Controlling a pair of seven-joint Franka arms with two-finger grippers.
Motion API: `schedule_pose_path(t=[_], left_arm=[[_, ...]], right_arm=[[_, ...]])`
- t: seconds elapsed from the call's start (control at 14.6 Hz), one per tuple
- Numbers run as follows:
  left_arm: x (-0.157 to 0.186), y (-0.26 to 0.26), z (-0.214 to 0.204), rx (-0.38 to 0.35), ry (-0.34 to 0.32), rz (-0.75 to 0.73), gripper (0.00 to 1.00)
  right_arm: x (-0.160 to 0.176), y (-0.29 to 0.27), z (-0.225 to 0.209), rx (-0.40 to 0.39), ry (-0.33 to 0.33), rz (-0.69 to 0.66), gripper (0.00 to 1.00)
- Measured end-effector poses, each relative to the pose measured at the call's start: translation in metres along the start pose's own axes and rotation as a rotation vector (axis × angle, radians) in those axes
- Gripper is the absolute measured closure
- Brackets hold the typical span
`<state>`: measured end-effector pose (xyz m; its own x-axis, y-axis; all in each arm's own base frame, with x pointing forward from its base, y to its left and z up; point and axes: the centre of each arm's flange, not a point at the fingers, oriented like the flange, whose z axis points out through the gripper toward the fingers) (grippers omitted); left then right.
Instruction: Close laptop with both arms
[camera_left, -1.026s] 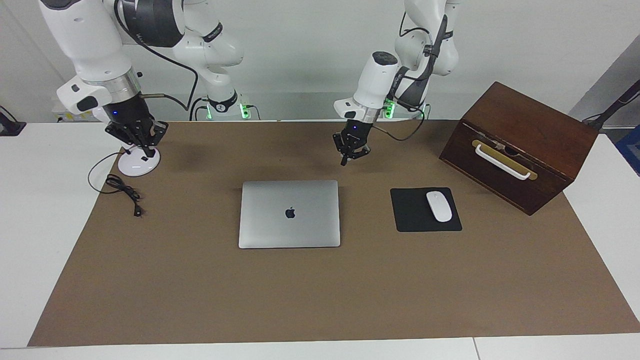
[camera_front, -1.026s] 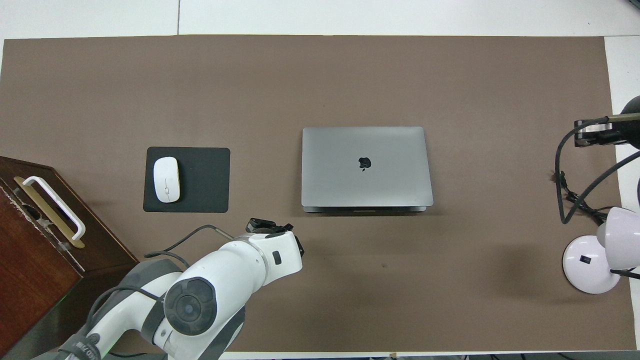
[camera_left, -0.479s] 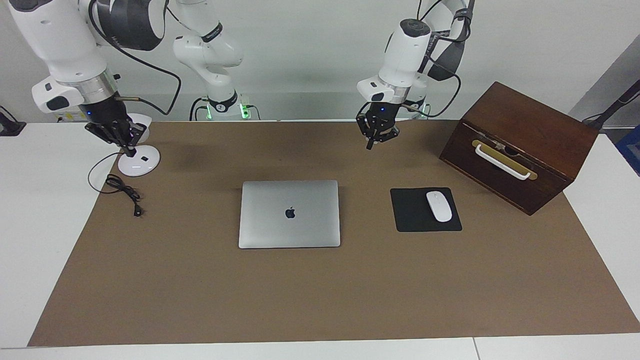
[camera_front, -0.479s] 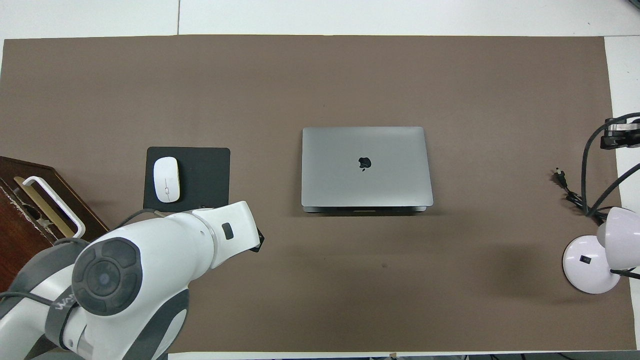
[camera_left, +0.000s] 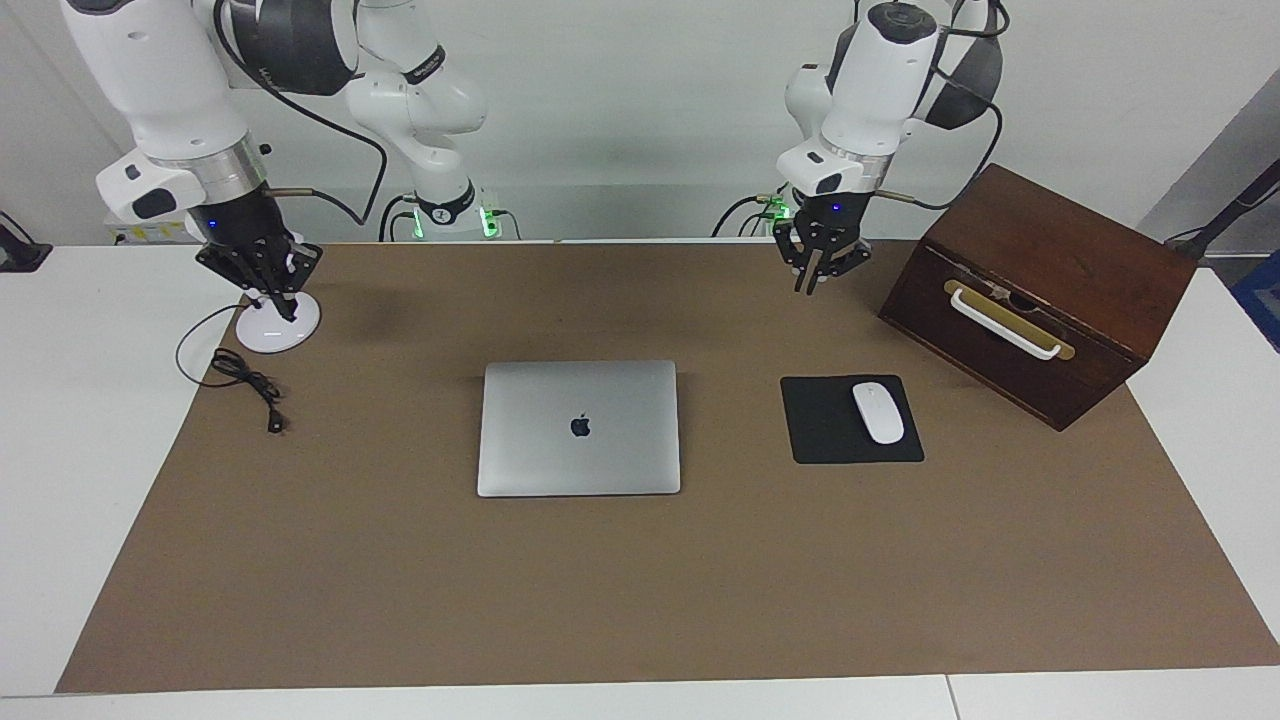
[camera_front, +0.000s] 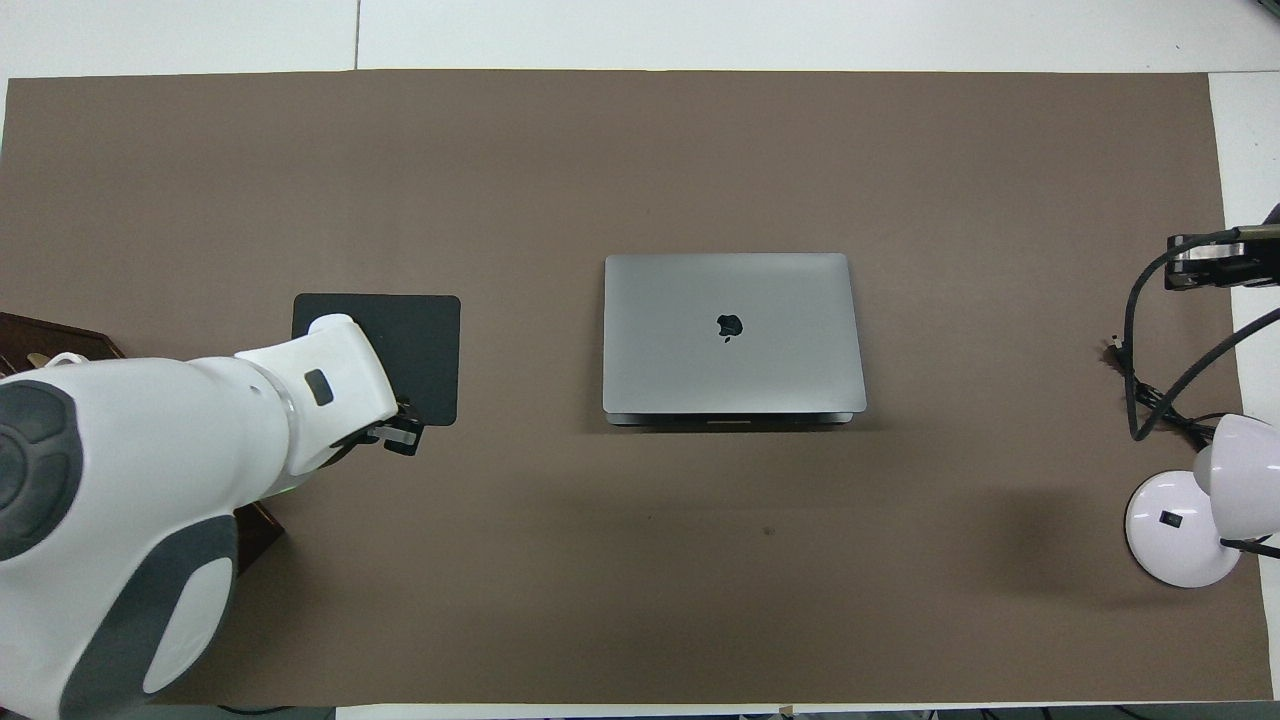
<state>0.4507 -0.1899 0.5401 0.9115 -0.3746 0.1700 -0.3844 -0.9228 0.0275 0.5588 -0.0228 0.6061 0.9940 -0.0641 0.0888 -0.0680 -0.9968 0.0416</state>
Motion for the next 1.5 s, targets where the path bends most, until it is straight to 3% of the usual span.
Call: schedule_pose_path(t=[0.41, 0.62, 0.75, 0.96, 1.37, 1.44, 1.5], left_arm=[[-0.003, -0.093, -0.018, 0.034, 0.020, -0.187, 0.03], [-0.008, -0.141, -0.041, 0.054, 0.040, -0.279, 0.00], [-0.008, -0.155, -0.058, 0.058, 0.014, -0.310, 0.00], [0.006, -0.159, -0.089, 0.061, -0.047, -0.319, 0.00], [0.028, -0.175, -0.113, 0.072, -0.120, -0.352, 0.00], [0.029, -0.179, -0.112, 0.074, -0.119, -0.359, 0.00], [0.029, -0.184, -0.112, 0.075, -0.121, -0.367, 0.00]], right_arm=[[-0.004, -0.008, -0.010, 0.000, -0.024, -0.065, 0.99], [-0.010, -0.013, -0.033, 0.000, -0.049, -0.075, 0.99], [-0.011, -0.013, -0.039, 0.000, -0.048, -0.075, 0.99], [-0.011, -0.013, -0.040, 0.001, -0.046, -0.090, 0.74], [-0.010, -0.010, -0.045, 0.001, -0.032, -0.108, 0.10], [-0.011, -0.010, -0.045, 0.001, -0.032, -0.109, 0.01], [-0.011, -0.010, -0.045, 0.001, -0.031, -0.109, 0.00]])
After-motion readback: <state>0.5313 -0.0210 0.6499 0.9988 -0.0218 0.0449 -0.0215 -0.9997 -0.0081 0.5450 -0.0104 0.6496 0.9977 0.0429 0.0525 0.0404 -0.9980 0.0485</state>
